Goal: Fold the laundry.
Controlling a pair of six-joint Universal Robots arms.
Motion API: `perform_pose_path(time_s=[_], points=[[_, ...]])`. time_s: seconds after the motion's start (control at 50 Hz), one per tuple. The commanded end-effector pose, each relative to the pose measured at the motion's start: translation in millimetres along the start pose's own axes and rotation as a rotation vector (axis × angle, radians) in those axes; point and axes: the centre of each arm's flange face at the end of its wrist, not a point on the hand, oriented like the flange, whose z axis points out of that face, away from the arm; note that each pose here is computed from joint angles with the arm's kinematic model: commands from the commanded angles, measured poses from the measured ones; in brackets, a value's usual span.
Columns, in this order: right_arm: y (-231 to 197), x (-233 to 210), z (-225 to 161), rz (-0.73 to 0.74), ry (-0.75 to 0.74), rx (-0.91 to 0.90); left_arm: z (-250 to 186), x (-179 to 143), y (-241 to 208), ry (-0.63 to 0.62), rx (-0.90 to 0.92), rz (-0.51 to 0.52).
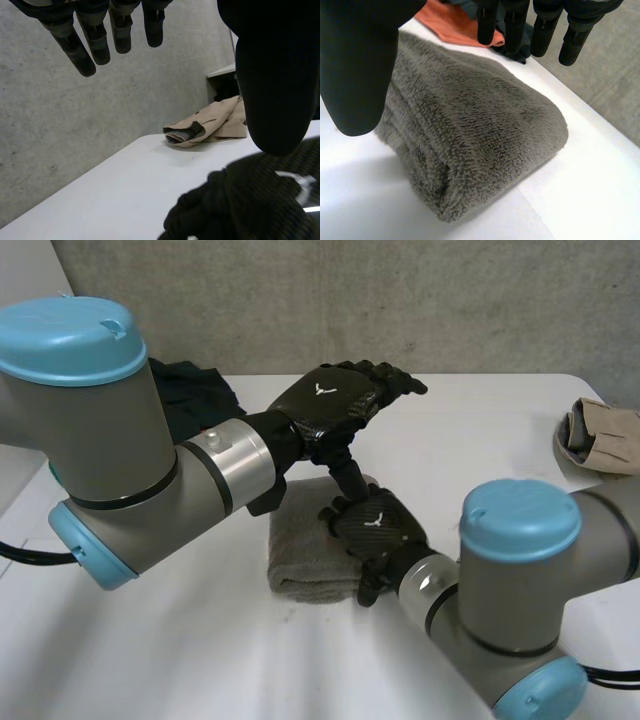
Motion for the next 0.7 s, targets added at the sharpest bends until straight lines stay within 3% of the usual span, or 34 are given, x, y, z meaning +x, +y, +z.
perform_pose_path(time_s=[0.02,0.7], points=[[10,-21,6,-0.096,0.042,0.027,-1,-1,0,-0.017,0.000,-0.002],[39,-26,38,-0.100,0.087,0.020,-2,2,-5,-0.014,0.016,0.000]])
